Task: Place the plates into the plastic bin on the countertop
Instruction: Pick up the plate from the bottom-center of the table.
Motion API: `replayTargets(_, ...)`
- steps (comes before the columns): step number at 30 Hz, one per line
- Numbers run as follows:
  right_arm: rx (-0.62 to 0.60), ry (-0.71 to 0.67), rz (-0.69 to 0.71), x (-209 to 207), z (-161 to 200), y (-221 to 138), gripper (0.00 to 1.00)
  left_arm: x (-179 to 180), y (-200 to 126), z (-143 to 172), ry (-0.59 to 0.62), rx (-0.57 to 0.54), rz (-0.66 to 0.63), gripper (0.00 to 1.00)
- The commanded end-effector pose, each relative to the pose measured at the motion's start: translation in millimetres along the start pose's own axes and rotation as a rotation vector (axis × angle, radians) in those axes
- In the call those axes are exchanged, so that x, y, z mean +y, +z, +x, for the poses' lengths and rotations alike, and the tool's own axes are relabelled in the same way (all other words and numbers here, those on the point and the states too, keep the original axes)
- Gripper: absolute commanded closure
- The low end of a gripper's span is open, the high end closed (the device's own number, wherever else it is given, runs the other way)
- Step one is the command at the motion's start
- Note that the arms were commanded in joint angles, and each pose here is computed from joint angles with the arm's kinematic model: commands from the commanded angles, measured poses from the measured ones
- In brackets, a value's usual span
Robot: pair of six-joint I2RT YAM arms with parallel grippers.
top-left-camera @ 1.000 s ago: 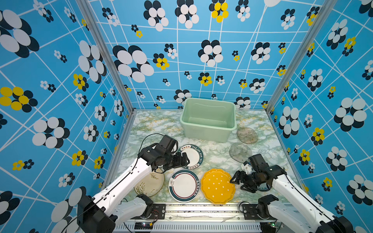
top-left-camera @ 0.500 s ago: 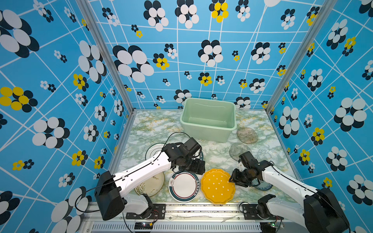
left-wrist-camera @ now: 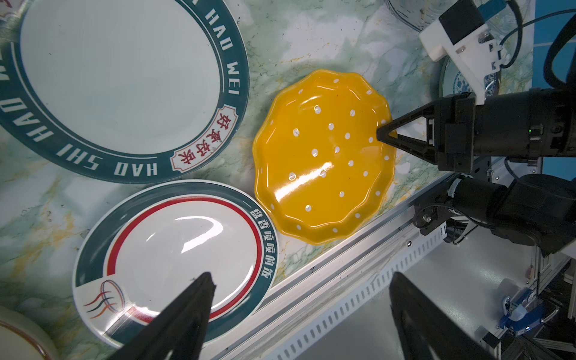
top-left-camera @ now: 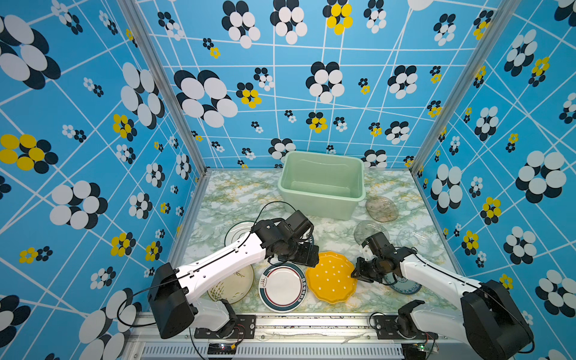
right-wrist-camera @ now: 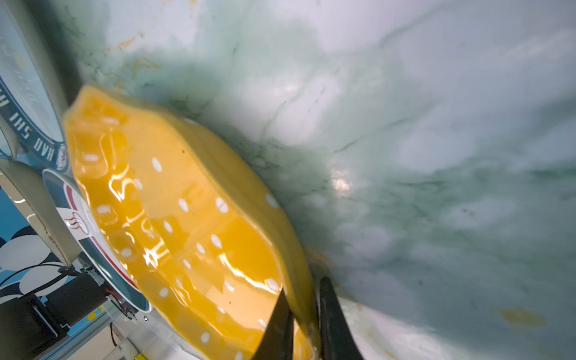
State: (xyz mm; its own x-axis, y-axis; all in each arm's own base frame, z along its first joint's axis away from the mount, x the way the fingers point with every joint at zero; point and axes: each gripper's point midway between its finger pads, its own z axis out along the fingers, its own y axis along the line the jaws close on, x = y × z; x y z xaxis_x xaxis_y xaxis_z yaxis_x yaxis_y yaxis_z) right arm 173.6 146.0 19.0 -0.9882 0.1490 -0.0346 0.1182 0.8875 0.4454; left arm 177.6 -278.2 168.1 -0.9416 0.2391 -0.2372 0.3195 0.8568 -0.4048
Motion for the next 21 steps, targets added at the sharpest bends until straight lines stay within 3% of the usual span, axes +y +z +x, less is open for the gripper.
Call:
replayTargets(1, 0.004, 0.035, 0.096, -23, 5, 6, 0.92, 1, -1, -6, -0.007, -0.012, -0.026, 0.1)
replayTargets(6, -0.012, 0.029, 0.116, -26, 5, 0, 1.0, 1, 0, -9, -0.02, -0.022, -0.034, 0.11)
replayTargets(21, -0.065, 0.007, 0.046, -9, 13, -36, 1.0, -7, 15, -16, -0.112, -0.021, 0.026, 0.11)
